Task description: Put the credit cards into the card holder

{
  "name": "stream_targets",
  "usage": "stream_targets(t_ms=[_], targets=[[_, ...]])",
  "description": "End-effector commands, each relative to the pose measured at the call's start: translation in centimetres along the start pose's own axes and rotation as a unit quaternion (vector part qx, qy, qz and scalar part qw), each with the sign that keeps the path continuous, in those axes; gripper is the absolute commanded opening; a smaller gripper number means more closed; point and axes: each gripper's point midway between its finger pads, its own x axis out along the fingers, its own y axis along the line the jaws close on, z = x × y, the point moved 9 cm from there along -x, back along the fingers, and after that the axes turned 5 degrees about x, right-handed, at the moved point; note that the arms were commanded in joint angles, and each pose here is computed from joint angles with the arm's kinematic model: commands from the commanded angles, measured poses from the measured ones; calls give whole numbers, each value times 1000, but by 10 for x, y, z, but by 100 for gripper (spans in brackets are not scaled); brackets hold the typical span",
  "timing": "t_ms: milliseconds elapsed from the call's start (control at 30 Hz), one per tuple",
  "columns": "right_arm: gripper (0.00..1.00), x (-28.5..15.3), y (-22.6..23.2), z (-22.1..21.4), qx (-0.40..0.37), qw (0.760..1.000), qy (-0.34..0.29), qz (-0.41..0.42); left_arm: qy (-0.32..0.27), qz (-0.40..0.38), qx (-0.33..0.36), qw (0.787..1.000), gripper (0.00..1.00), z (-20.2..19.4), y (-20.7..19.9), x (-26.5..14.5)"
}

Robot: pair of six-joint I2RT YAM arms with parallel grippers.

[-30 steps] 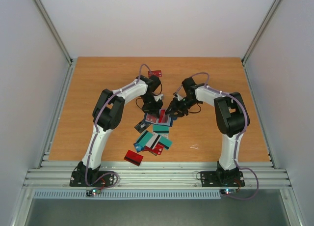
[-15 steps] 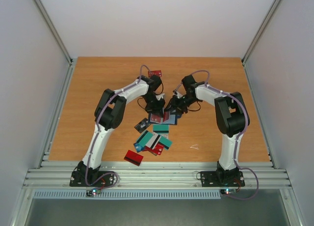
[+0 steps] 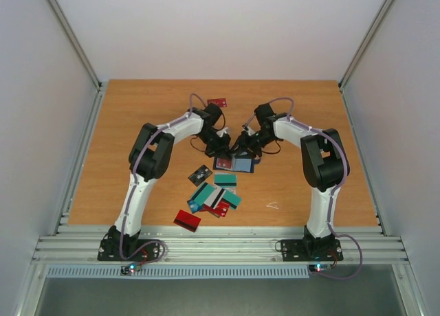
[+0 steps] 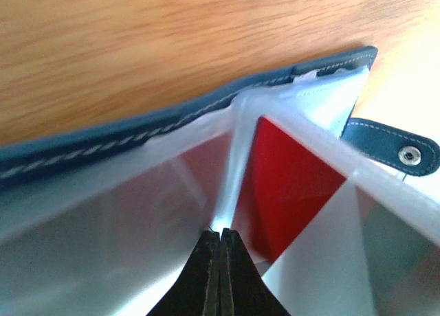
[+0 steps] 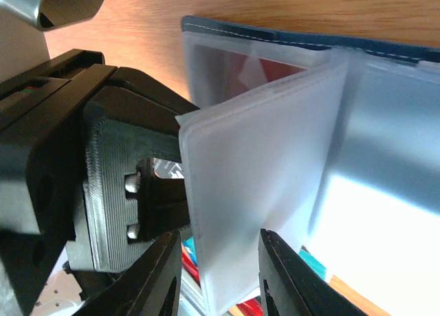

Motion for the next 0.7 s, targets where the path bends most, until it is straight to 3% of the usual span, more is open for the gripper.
stream_targets(t_ms=[0, 267, 400, 567, 667], targets=[[33, 7, 17, 5, -11, 1000, 8, 18, -52, -65, -23, 996, 2, -1, -3, -50], [33, 32, 25, 15, -6, 999, 27, 18, -93, -50, -61, 993, 9, -40, 31, -114], [33, 34, 40, 19, -14, 999, 33, 26, -117, 18, -52, 992, 12, -67, 38, -144], [33, 12, 64, 10, -57, 998, 15, 28, -111, 101, -27, 988, 17, -111, 46, -152], [33, 2, 62, -6, -67, 998, 4, 19, -118, 121, -37, 985, 25, -142, 53, -149]])
